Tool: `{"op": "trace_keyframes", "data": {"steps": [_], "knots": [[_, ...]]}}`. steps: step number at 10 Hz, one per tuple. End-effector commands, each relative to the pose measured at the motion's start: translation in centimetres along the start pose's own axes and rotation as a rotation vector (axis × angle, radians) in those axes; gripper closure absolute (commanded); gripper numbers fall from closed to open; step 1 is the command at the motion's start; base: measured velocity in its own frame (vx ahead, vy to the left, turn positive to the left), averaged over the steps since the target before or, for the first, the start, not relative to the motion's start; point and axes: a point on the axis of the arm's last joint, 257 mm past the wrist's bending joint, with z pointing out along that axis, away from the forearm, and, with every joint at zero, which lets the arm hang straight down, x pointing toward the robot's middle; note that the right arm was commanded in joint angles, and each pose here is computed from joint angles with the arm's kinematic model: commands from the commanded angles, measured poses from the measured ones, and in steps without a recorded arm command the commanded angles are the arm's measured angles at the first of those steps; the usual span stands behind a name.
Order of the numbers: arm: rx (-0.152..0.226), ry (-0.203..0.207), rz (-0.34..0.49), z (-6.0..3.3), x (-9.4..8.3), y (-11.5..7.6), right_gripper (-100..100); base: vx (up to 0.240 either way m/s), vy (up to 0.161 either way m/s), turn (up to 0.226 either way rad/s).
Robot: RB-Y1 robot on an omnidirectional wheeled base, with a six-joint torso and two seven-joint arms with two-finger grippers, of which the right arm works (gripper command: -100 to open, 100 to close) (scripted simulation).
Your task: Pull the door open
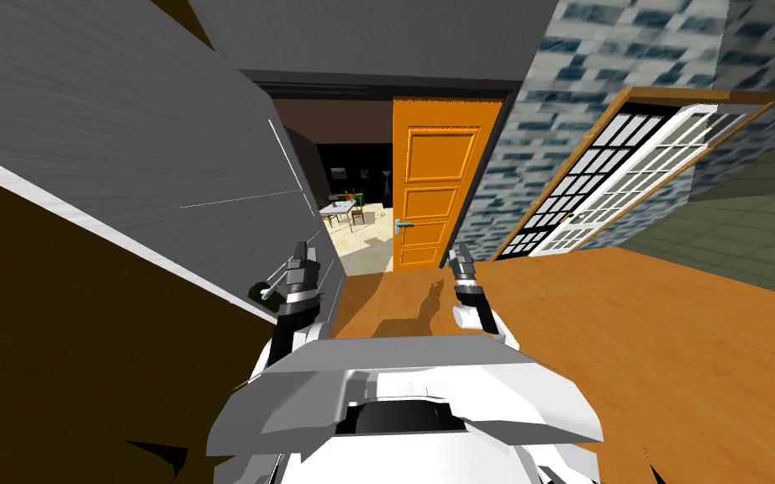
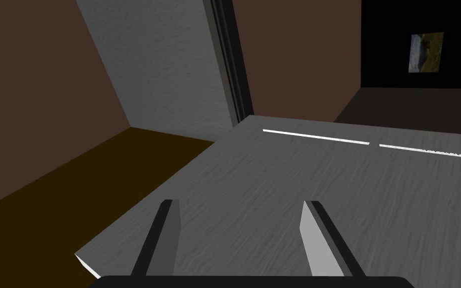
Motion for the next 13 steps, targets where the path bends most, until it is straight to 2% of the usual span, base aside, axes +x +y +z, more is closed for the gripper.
{"op": "trace_keyframes", "data": {"steps": [1,3,5,6,10,11,12,13], "knots": [[0.032,-0.003,-0.001,0.02,-0.8,-1.7,-100,0.092,0.005,0.239],[0.066,-0.008,-0.003,-0.22,-1.5,-3.4,-100,0.063,0.002,0.075],[0.105,-0.017,-0.005,-0.21,-2.7,-5.5,-100,0.085,-0.010,0.275],[0.115,-0.018,-0.006,-0.43,-2.8,-6.0,-100,0.064,-0.004,-0.072],[0.207,-0.050,-0.013,-0.88,-6.0,-10.5,-100,0.089,-0.005,0.199],[0.218,-0.059,-0.014,-0.74,-6.8,-11.1,-100,0.111,-0.031,0.215],[0.231,-0.061,-0.015,-1.10,-6.9,-11.7,-100,0.067,-0.023,0.061],[0.254,-0.073,-0.017,-1.28,-7.9,-12.7,-100,0.054,0.001,0.107]]}}
